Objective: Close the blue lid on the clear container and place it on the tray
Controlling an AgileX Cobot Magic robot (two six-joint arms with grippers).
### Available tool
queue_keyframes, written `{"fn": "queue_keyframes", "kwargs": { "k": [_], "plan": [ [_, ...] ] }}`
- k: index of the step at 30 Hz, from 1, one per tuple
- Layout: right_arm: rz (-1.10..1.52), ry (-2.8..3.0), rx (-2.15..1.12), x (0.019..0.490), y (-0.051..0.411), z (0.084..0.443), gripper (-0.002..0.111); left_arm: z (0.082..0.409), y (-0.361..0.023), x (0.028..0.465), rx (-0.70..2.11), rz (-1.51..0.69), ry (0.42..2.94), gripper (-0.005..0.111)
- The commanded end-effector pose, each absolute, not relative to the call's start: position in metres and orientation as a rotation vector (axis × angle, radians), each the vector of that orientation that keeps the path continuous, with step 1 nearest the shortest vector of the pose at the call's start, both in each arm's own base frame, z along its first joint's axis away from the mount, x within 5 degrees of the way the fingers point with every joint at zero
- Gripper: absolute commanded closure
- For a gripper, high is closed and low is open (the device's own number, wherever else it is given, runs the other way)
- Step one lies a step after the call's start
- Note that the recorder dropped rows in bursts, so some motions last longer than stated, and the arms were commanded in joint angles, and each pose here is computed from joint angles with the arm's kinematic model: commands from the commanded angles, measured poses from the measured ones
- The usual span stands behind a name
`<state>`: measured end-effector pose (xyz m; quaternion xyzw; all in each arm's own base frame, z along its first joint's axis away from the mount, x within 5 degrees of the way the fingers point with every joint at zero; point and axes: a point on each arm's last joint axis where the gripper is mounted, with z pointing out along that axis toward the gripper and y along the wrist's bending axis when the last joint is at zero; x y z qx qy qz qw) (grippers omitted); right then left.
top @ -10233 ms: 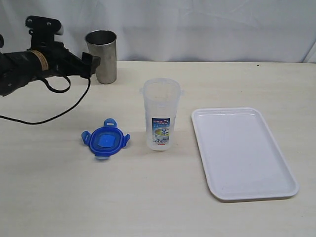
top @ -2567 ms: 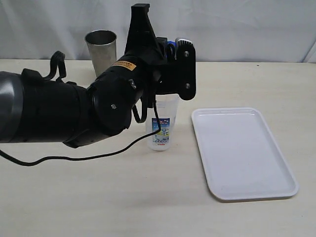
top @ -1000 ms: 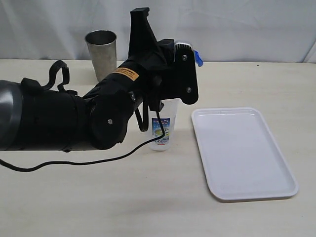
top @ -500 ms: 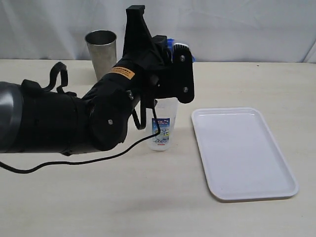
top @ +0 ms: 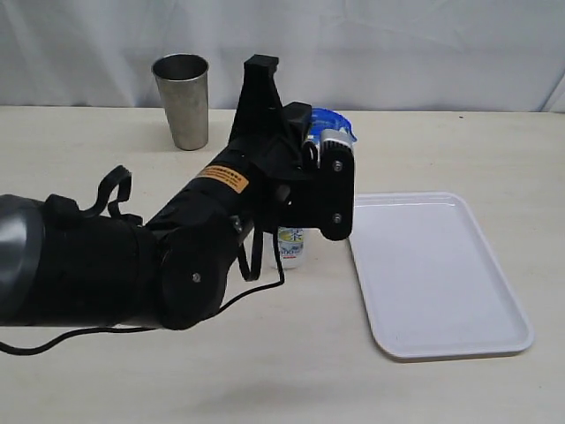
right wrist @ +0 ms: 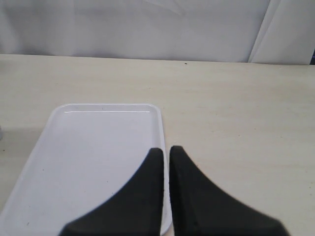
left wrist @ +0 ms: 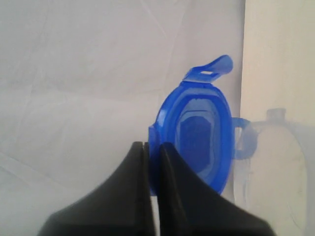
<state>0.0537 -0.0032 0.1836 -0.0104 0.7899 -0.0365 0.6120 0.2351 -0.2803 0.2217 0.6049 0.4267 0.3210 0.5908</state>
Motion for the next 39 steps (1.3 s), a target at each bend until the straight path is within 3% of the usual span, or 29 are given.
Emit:
{"fn": "queue_keyframes", "kwargs": {
  "k": [1, 39],
  "plan": [
    [-0.084, 1.823, -0.014, 0.053, -0.003, 0.183, 0.104, 0.22, -0.281, 0.232, 1.403, 0.743, 1.003, 0.107],
    [-0.084, 1.823, -0.014, 0.053, -0.003, 0.183, 0.104, 0.192, -0.27, 0.224, 1.526, 0.645, 1.177, 0.107]
  ]
}}
